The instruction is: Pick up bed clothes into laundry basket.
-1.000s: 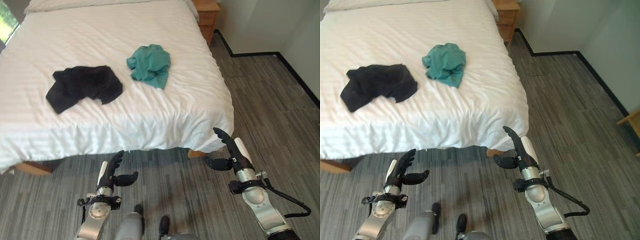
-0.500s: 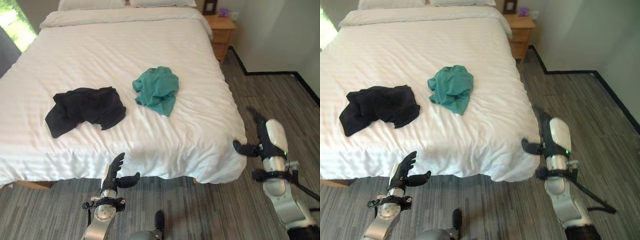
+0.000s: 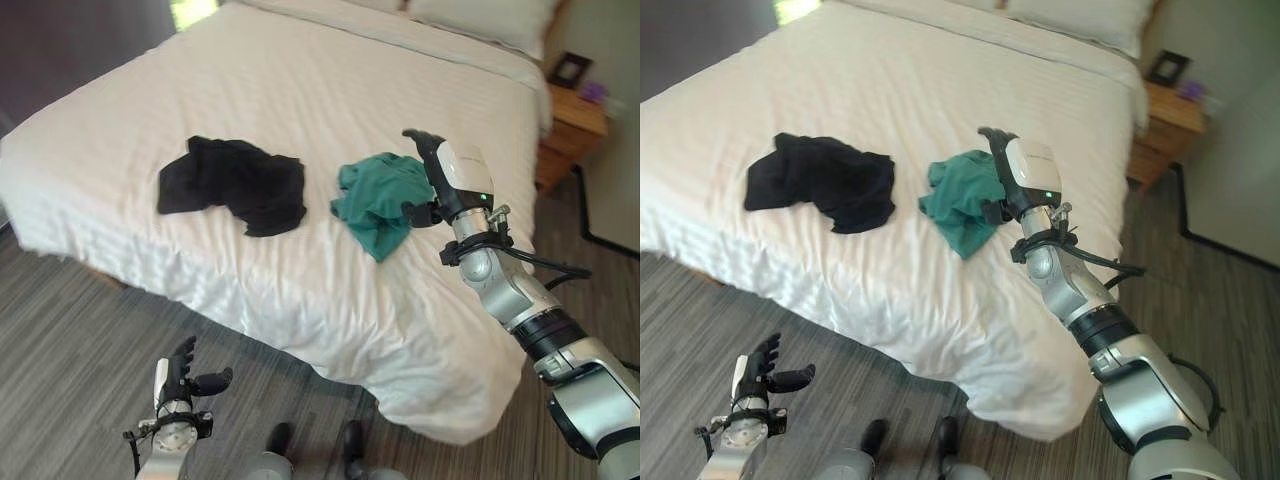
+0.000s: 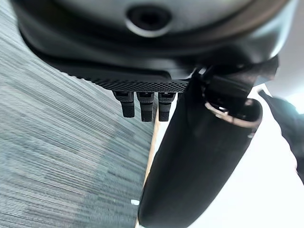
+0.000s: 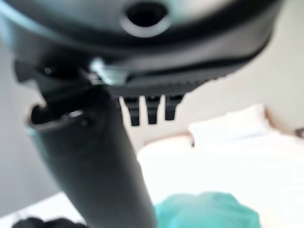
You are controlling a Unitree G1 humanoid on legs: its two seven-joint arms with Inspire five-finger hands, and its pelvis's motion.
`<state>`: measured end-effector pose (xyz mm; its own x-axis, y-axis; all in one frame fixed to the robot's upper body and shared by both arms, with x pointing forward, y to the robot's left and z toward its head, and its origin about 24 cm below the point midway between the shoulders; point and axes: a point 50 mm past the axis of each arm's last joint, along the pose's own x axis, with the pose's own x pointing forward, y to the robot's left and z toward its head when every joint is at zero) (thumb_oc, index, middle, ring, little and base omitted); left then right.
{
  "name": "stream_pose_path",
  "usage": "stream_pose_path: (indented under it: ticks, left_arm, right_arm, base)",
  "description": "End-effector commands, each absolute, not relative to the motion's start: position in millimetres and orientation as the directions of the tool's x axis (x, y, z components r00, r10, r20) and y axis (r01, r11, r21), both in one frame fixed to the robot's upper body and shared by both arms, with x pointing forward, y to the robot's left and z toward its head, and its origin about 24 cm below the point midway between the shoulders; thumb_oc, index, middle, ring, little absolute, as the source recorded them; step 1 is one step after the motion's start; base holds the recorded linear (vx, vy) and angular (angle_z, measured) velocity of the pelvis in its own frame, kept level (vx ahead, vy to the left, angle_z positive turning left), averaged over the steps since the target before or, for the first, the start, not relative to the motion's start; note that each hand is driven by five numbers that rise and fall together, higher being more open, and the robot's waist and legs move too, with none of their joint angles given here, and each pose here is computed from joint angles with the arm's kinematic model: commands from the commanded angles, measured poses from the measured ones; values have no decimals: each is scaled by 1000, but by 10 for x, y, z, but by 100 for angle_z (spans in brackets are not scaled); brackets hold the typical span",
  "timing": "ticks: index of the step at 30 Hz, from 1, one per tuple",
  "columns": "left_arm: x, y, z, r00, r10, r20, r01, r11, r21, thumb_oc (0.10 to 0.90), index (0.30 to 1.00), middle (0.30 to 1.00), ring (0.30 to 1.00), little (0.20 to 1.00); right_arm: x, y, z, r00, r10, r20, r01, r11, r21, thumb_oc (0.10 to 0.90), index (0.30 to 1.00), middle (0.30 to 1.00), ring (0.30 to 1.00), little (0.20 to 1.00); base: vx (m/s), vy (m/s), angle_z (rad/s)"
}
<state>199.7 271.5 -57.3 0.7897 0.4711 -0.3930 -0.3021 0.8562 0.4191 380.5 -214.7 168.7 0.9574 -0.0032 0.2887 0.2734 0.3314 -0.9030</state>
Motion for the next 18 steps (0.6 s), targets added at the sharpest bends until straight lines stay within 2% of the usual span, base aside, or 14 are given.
stream_pose_path:
  ticks: [1,9,13,17,18]
  left_arm:
    - [2079,2821,-263,864,457,-214,-320,825,466,800,900,900,900,900]
    - [1915,2886,-364,833,489,-258,-342,822,456,800,900,900,900,900]
    - [1891,2879,-408,831,480,-282,-332,834,441,800,900,900,900,900]
    - [1979,2880,-386,844,459,-278,-319,846,427,800,900,900,900,900]
    - [2000,2876,-397,848,442,-291,-301,855,423,800,900,900,900,900]
  right_arm:
    - [3919,-2173,2588,863,-22,505,484,329,-811,800,900,900,900,900]
    - [4019,-2238,2704,870,-68,488,486,281,-827,800,900,900,900,900]
    - [3995,-2418,2755,861,-116,496,509,248,-825,800,900,900,900,900]
    - [3956,-2716,2691,858,-212,468,508,212,-835,800,900,900,900,900]
    - [3922,-2887,2672,855,-266,445,499,189,-846,800,900,900,900,900]
  base:
    - [108,-78,72]
    - [250,-171,71]
    - [82,-121,63]
    - [13,-118,83]
    - [-6,-42,76]
